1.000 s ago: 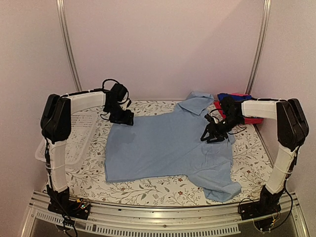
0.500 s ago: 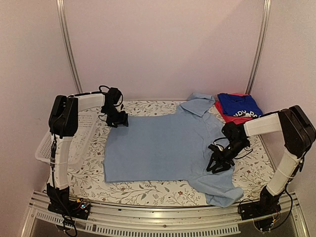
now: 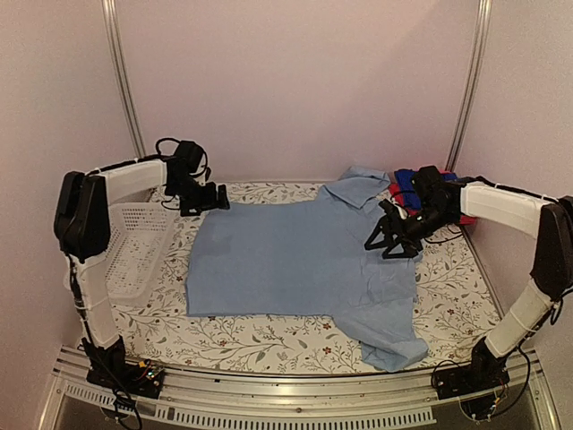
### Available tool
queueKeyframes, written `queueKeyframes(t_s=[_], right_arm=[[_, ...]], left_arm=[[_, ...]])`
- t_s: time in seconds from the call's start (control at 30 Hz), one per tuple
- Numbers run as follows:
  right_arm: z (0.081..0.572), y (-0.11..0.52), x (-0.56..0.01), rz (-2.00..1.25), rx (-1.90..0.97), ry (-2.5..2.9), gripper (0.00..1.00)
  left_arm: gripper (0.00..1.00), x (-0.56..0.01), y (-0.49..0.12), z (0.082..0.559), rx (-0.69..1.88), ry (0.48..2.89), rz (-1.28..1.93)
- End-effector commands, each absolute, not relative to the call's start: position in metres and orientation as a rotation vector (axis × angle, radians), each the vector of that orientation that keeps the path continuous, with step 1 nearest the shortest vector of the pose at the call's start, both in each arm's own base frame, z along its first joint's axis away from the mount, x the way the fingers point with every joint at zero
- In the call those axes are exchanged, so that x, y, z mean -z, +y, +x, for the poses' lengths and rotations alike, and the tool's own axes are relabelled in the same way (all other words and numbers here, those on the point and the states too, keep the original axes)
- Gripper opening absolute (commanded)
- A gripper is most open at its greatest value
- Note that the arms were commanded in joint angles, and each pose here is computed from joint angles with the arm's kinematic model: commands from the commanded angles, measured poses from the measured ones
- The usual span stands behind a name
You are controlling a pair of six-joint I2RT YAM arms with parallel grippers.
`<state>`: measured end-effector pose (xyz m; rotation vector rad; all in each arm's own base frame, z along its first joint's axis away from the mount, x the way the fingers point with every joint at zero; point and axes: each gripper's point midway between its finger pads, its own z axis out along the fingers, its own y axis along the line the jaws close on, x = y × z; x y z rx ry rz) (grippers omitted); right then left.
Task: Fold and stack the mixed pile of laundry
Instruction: Smooth out the flattened shirt at the center of the board, then pick up the flattened shirt from the center of the board.
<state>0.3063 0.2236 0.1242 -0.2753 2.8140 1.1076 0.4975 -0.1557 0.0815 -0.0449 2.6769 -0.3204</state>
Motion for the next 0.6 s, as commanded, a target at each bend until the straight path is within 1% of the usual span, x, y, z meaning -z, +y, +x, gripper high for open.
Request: queueKeyframes(t_s=[0.0, 0.03, 0.1, 0.13, 0.2, 0.23, 0.27, 0.33, 0.43, 0.57], right_arm=[[0.272, 0.193, -0.151, -0.070, -1.145, 2.769, 0.90], [0.266, 0.185, -0.157, -0.015, -1.184, 2.738, 0.95], [0.254, 0.167, -0.161, 0.130, -1.242, 2.706, 0.97], [0.244, 0.164, -0.160, 0.168, -1.250, 2.718, 0.94], [0.223, 0.159, -0.152, 0.239, -1.240, 2.779, 0.84], [0.212, 0.154, -0.142, 0.296, -1.210, 2.832, 0.79], [0.202, 0.150, -0.133, 0.336, -1.179, 2.876, 0.76], [0.182, 0.140, -0.113, 0.414, -1.098, 2.953, 0.71], [0.154, 0.136, -0.093, 0.506, -1.100, 3.013, 0.68], [0.117, 0.132, -0.074, 0.581, -1.083, 3.119, 0.66]], left_arm=[[1.00, -0.195, -0.178, 0.449, 0.600, 2.427, -0.144], [1.00, -0.194, -0.178, 0.429, 0.670, 2.431, -0.183], [1.00, -0.213, -0.187, 0.392, 0.846, 2.359, -0.184], [1.00, -0.212, -0.186, 0.374, 0.860, 2.362, -0.223], [1.00, -0.200, -0.189, 0.337, 0.863, 2.422, -0.292], [0.97, -0.190, -0.191, 0.317, 0.857, 2.472, -0.327], [0.95, -0.180, -0.194, 0.300, 0.845, 2.520, -0.357], [0.93, -0.166, -0.204, 0.267, 0.830, 2.585, -0.390], [0.91, -0.148, -0.199, 0.238, 0.815, 2.627, -0.547], [0.89, -0.132, -0.187, 0.221, 0.746, 2.686, -0.666]])
